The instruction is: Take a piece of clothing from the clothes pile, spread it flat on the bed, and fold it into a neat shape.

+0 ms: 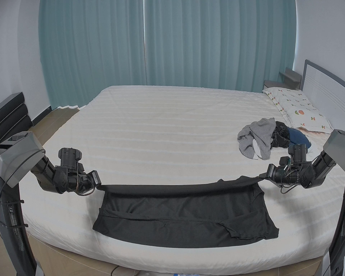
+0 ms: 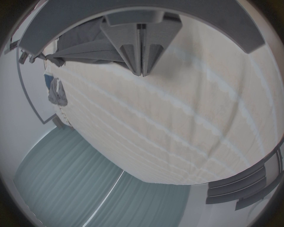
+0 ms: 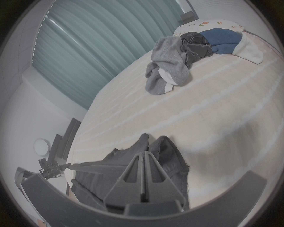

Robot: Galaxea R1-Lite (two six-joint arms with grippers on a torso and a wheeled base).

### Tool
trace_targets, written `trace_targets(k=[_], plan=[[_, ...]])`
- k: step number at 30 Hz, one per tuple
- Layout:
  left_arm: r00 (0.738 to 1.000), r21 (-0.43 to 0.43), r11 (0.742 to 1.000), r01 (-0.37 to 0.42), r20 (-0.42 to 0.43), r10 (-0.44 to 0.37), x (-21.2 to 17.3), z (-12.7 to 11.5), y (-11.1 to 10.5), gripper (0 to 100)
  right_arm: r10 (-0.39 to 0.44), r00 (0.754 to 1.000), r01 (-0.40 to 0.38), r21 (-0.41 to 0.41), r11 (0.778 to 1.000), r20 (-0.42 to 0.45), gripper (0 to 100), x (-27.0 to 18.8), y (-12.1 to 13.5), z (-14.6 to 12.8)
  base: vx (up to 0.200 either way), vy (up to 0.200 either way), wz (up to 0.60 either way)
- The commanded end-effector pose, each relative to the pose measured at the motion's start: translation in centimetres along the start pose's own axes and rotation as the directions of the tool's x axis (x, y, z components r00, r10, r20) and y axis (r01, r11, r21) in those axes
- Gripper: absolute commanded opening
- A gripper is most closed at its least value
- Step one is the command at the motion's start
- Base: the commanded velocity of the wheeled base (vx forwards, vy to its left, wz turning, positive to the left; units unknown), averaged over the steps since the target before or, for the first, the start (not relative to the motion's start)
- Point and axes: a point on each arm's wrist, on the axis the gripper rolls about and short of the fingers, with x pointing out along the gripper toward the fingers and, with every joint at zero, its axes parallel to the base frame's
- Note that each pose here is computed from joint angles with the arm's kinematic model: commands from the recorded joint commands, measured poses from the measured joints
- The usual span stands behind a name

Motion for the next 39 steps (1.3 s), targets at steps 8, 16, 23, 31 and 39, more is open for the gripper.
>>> trace_targets(k=[8,16,23,31,39], plan=[[0.992,0.134,0.99,-0.034,-0.118,0.05,-1.1,-3.6,1.3,0,-0.051,0.993,0.041,-0.092,0.995,-0.108,0,-0.2,-1.6,-3.3,0.0,0.0,0.0],[0.987,0.179,0.984,-0.024,-0.15,0.052,-1.1,-4.7,0.9,0,-0.072,0.986,0.049,-0.15,0.987,-0.15,0,-0.1,-2.0,-4.7,0.0,0.0,0.0],[0.985,0.185,0.982,-0.027,-0.162,0.057,-1.0,-5.0,0.8,0,-0.087,0.98,0.055,-0.176,0.983,-0.179,0,-0.1,-2.5,-5.5,0.0,0.0,0.0],[0.983,0.188,0.982,-0.027,-0.172,0.06,-0.9,-5.3,0.7,100,-0.095,0.973,0.056,-0.187,0.981,-0.21,0,0.1,-2.7,-6.3,0.0,0.0,0.0],[0.986,0.183,0.983,-0.024,-0.155,0.053,-1.3,-4.9,0.5,100,-0.087,0.983,0.054,-0.203,0.978,-0.159,100,-0.6,-2.1,-5.1,0.0,0.0,0.0]])
